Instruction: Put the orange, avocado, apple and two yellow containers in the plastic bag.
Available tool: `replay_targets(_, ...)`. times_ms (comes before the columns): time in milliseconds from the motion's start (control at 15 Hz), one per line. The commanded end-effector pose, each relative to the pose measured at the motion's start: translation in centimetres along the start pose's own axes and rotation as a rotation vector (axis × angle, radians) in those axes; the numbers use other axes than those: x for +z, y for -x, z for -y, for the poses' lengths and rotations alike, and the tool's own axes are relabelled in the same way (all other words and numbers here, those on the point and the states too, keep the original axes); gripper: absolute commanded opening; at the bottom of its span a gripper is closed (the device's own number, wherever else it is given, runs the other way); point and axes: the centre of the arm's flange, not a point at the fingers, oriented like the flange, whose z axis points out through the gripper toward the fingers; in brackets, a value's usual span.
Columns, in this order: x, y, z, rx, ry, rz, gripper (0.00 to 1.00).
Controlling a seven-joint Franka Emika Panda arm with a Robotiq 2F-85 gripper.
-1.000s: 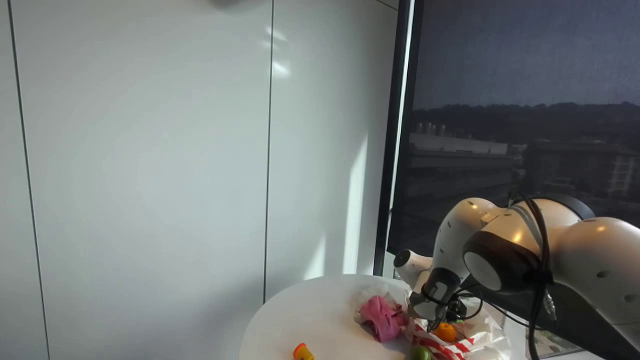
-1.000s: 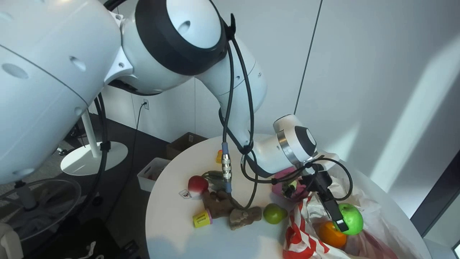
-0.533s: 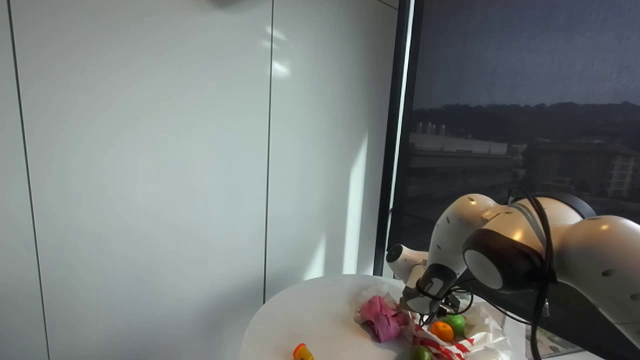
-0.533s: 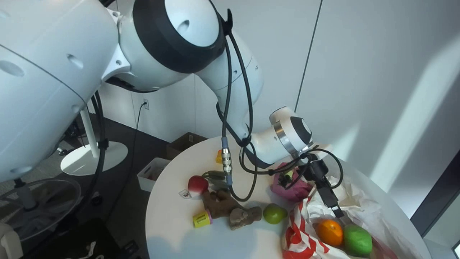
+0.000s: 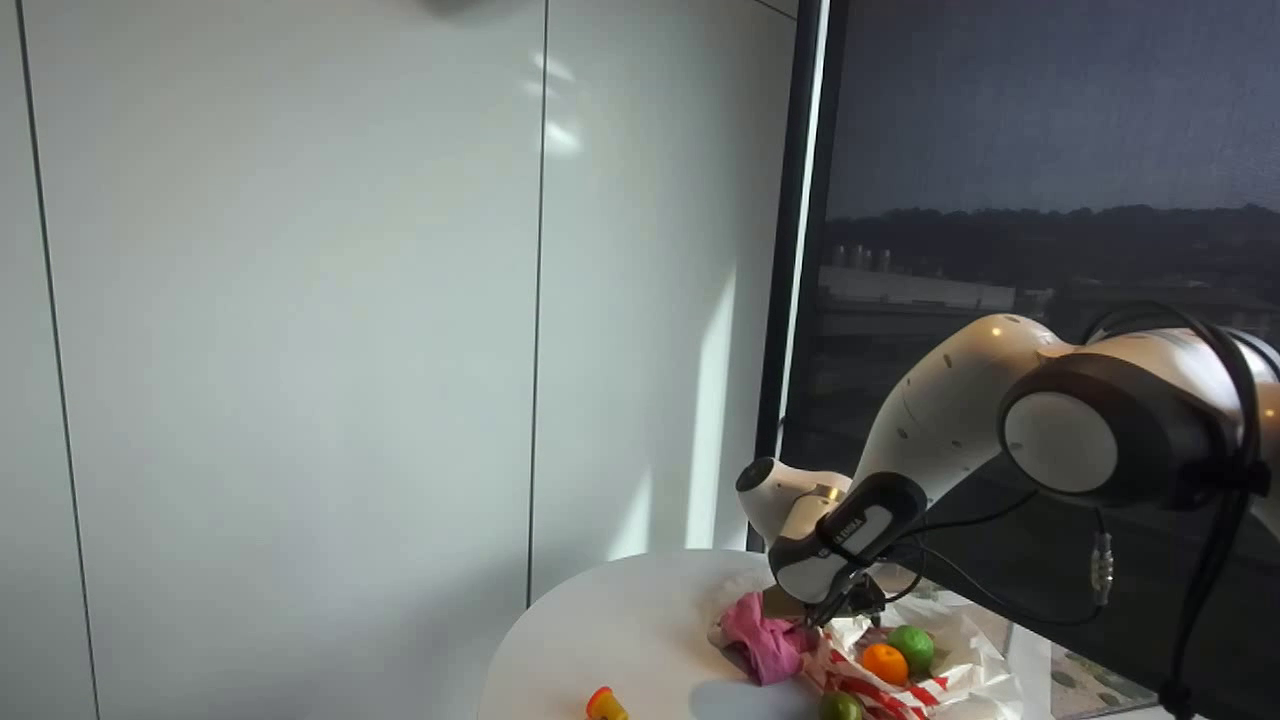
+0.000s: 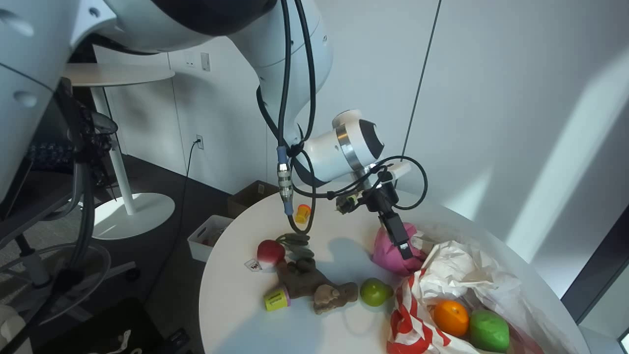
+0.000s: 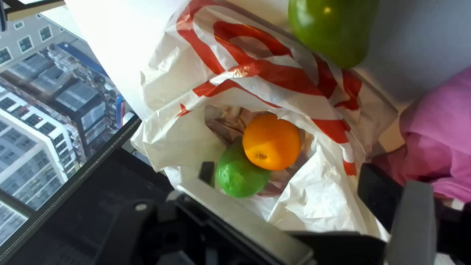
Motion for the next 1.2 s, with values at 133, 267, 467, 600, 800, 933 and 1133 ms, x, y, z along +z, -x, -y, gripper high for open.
replay_targets(133,1.3,3.3,-1.0,-0.21,-0.014,0.221,1.0)
replay_targets(267,3.1,4.1,-0.6,-0.254,-0.034,0.293,1.0)
replay_targets(467,5.1,4.9,-0.3,-0.29,-0.1,0.394,1.0)
replay_targets(600,6.5,5.2,0.0,-0.304,-0.158,0.46,1.0)
replay_targets(800,7.9,5.4,0.3,-0.272,-0.252,0.521,1.0)
replay_targets(933,9.0,5.2,0.7,-0.247,-0.277,0.526,1.0)
replay_targets(1133,10.2,5.2,1.2,-0.227,-0.307,0.501,1.0)
